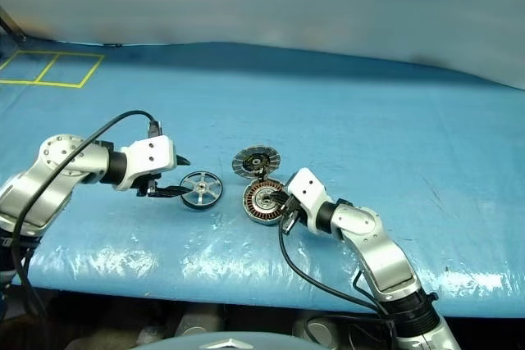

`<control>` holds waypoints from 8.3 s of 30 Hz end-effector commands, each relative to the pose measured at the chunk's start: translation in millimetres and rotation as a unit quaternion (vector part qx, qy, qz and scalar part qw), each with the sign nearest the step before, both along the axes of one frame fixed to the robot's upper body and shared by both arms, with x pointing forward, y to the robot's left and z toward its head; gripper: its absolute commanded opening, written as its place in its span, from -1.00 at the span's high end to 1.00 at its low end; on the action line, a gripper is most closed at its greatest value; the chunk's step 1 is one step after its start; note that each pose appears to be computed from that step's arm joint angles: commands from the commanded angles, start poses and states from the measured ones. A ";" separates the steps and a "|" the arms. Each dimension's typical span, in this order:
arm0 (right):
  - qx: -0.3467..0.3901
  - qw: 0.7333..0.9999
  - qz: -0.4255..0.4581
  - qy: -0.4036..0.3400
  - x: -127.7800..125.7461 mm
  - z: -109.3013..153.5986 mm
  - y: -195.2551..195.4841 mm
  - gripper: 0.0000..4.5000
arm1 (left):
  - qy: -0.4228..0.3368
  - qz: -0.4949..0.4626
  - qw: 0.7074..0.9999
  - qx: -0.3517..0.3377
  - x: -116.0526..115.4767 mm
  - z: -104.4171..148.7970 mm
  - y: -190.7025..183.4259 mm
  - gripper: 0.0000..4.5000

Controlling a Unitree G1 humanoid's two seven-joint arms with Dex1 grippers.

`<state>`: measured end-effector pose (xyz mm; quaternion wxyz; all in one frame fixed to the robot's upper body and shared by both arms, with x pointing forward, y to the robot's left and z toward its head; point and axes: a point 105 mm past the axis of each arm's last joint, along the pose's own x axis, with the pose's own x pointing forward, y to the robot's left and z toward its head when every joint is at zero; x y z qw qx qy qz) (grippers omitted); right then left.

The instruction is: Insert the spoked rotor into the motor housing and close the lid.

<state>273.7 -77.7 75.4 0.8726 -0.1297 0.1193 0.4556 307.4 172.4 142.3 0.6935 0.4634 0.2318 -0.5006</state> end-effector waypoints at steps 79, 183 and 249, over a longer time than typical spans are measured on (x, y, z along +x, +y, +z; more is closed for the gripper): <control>0.129 0.991 -0.042 -0.012 -15.4 -26.2 -36.0 1.00 | 0.115 -0.164 0.967 -0.160 -13.9 -14.3 -65.0 0.27; 0.144 0.987 -0.070 0.008 -29.1 -39.6 -41.9 1.00 | 0.091 -0.209 0.966 -0.120 21.6 -27.0 -120.2 -0.39; 0.091 0.987 -0.093 -0.094 38.8 21.0 -29.0 1.00 | -0.015 0.108 0.893 -0.437 -36.3 -69.5 -55.2 -0.39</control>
